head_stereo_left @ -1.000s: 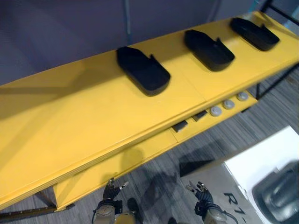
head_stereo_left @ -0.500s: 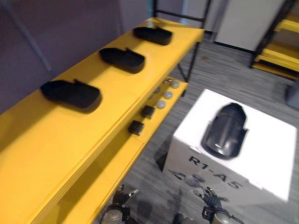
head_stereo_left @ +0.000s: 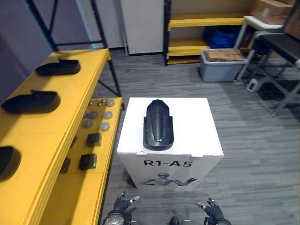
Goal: Walk over and take plastic housings, then place them on the shelf
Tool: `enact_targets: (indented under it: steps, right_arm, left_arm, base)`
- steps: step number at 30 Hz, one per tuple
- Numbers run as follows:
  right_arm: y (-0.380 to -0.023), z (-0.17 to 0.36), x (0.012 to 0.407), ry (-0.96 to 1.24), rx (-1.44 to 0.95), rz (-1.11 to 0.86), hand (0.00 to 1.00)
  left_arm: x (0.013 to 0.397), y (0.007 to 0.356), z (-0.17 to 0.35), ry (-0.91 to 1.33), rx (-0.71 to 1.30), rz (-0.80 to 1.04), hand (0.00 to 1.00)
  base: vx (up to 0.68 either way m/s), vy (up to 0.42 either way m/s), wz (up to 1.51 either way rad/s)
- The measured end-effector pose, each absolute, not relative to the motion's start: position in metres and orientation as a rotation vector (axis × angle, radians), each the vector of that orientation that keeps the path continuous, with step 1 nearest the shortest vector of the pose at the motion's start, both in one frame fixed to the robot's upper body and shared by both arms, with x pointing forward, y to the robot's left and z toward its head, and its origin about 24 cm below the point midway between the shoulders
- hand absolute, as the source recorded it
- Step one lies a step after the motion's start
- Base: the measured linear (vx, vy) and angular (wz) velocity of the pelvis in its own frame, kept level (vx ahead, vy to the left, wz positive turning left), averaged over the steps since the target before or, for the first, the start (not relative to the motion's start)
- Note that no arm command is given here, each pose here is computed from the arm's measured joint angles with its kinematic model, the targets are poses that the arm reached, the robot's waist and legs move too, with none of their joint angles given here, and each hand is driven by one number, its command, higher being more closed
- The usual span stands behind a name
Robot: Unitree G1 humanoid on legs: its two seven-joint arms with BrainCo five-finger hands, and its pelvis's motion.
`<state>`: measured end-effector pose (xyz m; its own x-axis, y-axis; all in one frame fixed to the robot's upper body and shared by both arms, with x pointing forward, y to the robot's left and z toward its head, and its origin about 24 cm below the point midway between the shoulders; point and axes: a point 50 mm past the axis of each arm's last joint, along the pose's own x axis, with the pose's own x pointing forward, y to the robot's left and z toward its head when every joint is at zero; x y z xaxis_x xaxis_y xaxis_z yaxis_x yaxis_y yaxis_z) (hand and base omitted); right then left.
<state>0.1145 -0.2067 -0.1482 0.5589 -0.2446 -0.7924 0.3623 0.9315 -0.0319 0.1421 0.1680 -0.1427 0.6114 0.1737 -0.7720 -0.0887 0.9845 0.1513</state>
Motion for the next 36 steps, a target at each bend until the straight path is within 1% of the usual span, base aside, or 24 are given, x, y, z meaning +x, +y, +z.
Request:
enact_targets:
  steps: [5, 10, 14, 15, 16, 17, 19, 20, 21, 23, 25, 27, 28, 29, 30, 31, 33, 34, 35, 36]
  right_arm:
    - [-0.214, -0.151, 0.101, 0.927, 0.176, -0.435, 0.00]
    - [-0.216, -0.153, 0.095, 0.942, 0.200, -0.471, 0.00]
    - [-0.236, -0.146, 0.095, 0.894, 0.228, -0.590, 0.00]
    - [-0.252, -0.138, 0.101, 0.835, 0.216, -0.643, 0.00]
    - [-0.260, -0.132, 0.104, 0.803, 0.202, -0.662, 0.00]
    - [-0.279, -0.118, 0.113, 0.732, 0.150, -0.683, 0.00]
    - [-0.309, -0.085, 0.129, 0.584, 0.037, -0.698, 0.00]
    - [-0.326, -0.058, 0.140, 0.476, -0.054, -0.688, 0.00]
    - [-0.333, -0.043, 0.145, 0.420, -0.098, -0.678, 0.00]
    - [-0.344, 0.009, 0.168, 0.219, -0.243, -0.623, 0.00]
    - [-0.335, 0.044, 0.186, 0.067, -0.306, -0.548, 0.00]
    - [-0.323, 0.058, 0.196, -0.009, -0.316, -0.486, 0.00]
    - [-0.305, 0.073, 0.207, -0.094, -0.325, -0.402, 0.00]
    - [-0.297, 0.079, 0.211, -0.127, -0.326, -0.367, 0.00]
    - [-0.281, 0.090, 0.220, -0.198, -0.324, -0.299, 0.00]
    - [-0.273, 0.095, 0.225, -0.231, -0.321, -0.265, 0.00]
    - [-0.242, 0.103, 0.243, -0.298, -0.312, -0.145, 0.00]
    - [-0.235, 0.103, 0.246, -0.307, -0.311, -0.119, 0.00]
    - [-0.217, 0.102, 0.255, -0.317, -0.308, -0.059, 0.00]
    - [-0.210, 0.100, 0.259, -0.315, -0.309, -0.035, 0.00]
  left_arm:
    - [0.136, 0.170, -0.147, 0.935, 0.101, 0.153, 0.00]
    - [0.132, 0.181, -0.148, 0.953, 0.125, 0.168, 0.00]
    - [0.131, 0.188, -0.147, 0.948, 0.111, 0.206, 0.00]
    - [0.130, 0.191, -0.146, 0.945, 0.111, 0.213, 0.00]
    - [0.129, 0.192, -0.146, 0.943, 0.112, 0.215, 0.00]
    - [0.126, 0.194, -0.146, 0.946, 0.117, 0.219, 0.00]
    - [0.120, 0.199, -0.146, 0.949, 0.125, 0.225, 0.00]
    - [0.113, 0.201, -0.148, 0.964, 0.130, 0.226, 0.00]
    - [0.110, 0.201, -0.148, 0.970, 0.130, 0.226, 0.00]
    - [0.097, 0.202, -0.151, 1.000, 0.126, 0.221, 0.00]
    - [0.094, 0.205, -0.151, 1.002, 0.126, 0.214, 0.00]
    - [0.093, 0.205, -0.151, 1.003, 0.125, 0.206, 0.00]
    - [0.094, 0.205, -0.151, 1.001, 0.123, 0.199, 0.00]
    - [0.094, 0.204, -0.151, 1.000, 0.124, 0.195, 0.00]
    - [0.094, 0.203, -0.151, 0.998, 0.126, 0.188, 0.00]
    - [0.095, 0.202, -0.151, 0.996, 0.127, 0.182, 0.00]
    - [0.098, 0.200, -0.151, 0.987, 0.134, 0.160, 0.00]
    - [0.099, 0.199, -0.151, 0.983, 0.135, 0.153, 0.00]
    - [0.101, 0.197, -0.150, 0.978, 0.135, 0.138, 0.00]
    - [0.102, 0.196, -0.150, 0.973, 0.137, 0.131, 0.00]
  base:
    - [0.15, 0.098, -0.15]
    - [0.15, 0.042, 0.00]
    - [0.08, 0.021, -0.06]
    - [0.02, 0.024, -0.11]
    - [0.00, 0.020, -0.20]
    - [-0.02, 0.019, -0.16]
    - [-0.05, 0.013, -0.08]
    - [-0.05, 0.007, -0.06]
    - [-0.04, 0.004, -0.13]
    - [-0.04, -0.002, -0.13]
    - [-0.06, -0.027, -0.05]
    - [-0.05, -0.027, -0.03]
    - [-0.04, -0.019, 0.00]
    - [-0.04, -0.015, 0.02]
    - [-0.03, -0.007, 0.01]
    - [0.00, 0.000, 0.00]
    - [-0.01, -0.001, 0.07]
    - [0.00, -0.005, 0.26]
    - [0.01, -0.004, 0.26]
    - [0.01, -0.005, 0.29]
